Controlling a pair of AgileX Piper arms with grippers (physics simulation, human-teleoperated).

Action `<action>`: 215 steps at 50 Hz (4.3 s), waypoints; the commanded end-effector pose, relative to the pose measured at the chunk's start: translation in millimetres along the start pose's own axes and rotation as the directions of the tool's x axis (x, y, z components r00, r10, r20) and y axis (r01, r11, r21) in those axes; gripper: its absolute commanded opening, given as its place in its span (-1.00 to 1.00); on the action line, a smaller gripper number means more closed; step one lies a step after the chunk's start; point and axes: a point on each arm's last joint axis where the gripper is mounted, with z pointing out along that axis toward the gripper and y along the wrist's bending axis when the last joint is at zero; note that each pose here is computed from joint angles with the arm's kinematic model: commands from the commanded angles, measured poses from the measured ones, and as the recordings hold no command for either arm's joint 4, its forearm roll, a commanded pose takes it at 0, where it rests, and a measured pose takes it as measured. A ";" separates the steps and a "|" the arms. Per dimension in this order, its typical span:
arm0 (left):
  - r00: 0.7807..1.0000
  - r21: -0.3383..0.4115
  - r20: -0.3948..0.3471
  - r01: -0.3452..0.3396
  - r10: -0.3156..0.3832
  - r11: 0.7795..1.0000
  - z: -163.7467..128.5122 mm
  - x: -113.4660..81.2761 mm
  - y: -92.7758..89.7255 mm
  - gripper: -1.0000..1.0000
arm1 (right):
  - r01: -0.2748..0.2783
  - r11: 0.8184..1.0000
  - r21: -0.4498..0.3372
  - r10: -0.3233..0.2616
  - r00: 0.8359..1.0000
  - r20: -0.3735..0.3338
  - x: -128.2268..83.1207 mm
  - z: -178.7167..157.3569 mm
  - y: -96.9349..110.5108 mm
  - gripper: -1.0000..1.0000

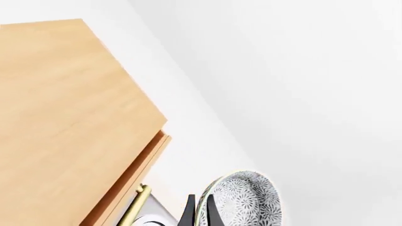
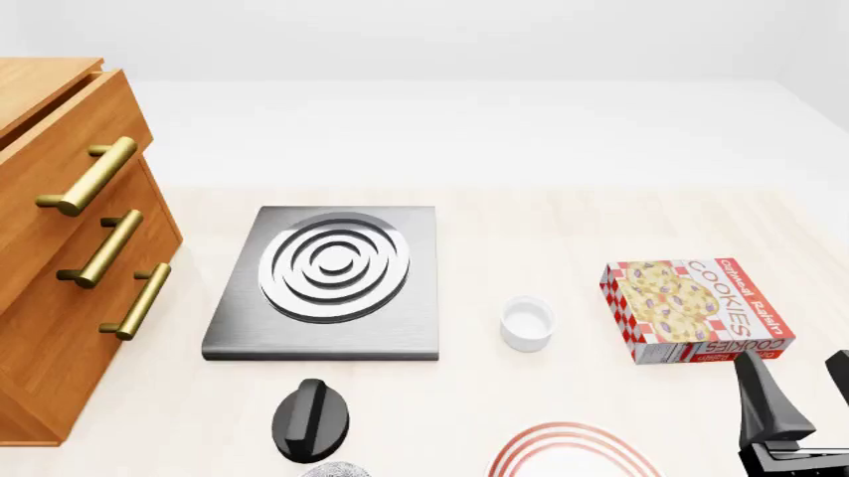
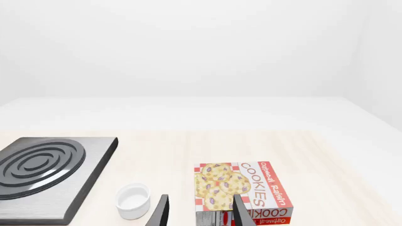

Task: Pick the akita bowl on the wooden cabinet and place it on the plate.

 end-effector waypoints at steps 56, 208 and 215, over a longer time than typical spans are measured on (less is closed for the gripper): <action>0.928 0.271 -0.313 -0.117 0.203 0.955 -21.8 72.2 -49.2 -1.00 | 0.000 1.000 0.000 0.000 1.000 0.000 0.0 0.0 0.0 1.00; 0.503 0.530 -0.691 -0.136 0.520 0.837 -72.0 251.9 -41.8 -1.00 | 0.000 1.000 0.000 0.000 1.000 0.000 0.0 0.0 0.0 1.00; 0.476 0.546 -0.698 -0.128 0.534 0.828 -77.7 261.4 -42.4 -1.00 | 0.000 1.000 0.000 0.000 1.000 0.000 0.0 0.0 0.0 1.00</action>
